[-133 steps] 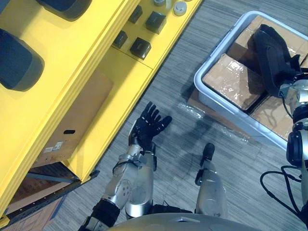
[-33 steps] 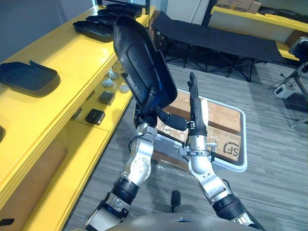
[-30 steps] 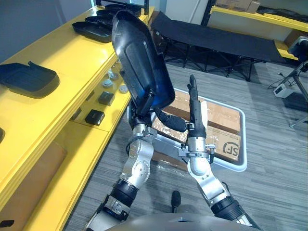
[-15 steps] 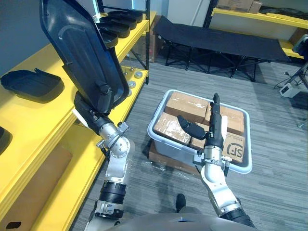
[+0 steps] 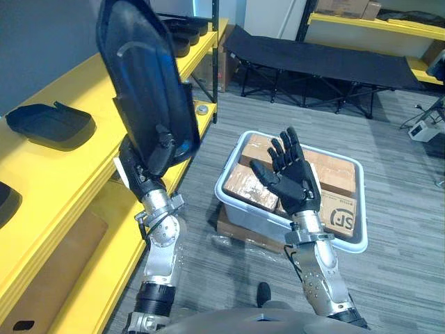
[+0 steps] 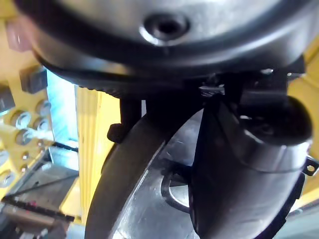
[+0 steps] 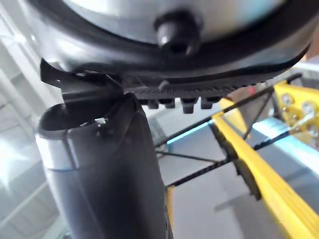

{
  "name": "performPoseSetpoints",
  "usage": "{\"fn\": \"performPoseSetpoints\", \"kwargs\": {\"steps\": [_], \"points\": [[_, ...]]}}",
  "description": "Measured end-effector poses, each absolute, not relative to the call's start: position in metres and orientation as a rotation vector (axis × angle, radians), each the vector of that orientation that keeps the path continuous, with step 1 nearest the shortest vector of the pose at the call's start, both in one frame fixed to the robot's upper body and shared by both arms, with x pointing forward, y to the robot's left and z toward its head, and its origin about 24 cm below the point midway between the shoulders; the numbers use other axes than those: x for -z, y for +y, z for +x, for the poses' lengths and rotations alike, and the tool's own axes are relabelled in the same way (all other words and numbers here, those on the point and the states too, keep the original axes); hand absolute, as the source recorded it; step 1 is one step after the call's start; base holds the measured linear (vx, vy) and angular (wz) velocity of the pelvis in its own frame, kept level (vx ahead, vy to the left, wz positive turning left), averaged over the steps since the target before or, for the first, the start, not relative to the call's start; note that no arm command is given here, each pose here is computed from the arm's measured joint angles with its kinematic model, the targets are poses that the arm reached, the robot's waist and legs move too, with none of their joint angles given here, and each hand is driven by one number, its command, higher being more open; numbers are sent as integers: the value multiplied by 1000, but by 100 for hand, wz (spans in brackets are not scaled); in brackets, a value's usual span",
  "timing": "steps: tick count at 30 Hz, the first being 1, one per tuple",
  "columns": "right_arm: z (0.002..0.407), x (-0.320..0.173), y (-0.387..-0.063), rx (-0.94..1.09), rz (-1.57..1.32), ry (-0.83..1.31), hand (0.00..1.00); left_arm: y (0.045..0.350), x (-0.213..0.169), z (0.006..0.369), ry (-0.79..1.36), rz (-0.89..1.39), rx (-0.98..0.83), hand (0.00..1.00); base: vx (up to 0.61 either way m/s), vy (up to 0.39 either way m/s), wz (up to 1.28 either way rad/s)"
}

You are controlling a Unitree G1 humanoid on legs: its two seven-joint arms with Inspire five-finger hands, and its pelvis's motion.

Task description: Walk over and take three plastic housings, then place them on the shelf

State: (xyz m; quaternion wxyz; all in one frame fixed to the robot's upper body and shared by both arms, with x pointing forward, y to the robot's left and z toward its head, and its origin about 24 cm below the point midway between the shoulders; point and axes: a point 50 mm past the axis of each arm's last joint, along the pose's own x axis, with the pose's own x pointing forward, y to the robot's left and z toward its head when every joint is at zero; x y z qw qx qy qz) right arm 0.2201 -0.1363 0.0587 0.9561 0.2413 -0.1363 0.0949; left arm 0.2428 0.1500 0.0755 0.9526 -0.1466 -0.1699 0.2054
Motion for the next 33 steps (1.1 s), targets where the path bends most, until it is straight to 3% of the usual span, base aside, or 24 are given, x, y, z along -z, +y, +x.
{"fn": "performPoseSetpoints", "kwargs": {"steps": [13,24,25,33], "points": [[233,-78,-133,-317,383,-343,100,130,-75,242,-351,-365,61,0,-10,6,5],[244,-89,-116,-395,382,-346,100,126,-63,235,-303,-368,158,0,-4,2,1],[245,-91,-112,-410,382,-348,0,125,-63,235,-302,-371,165,0,-19,7,7],[250,-97,-99,-463,345,-347,0,118,-58,233,-281,-366,220,0,-15,7,6]]}}
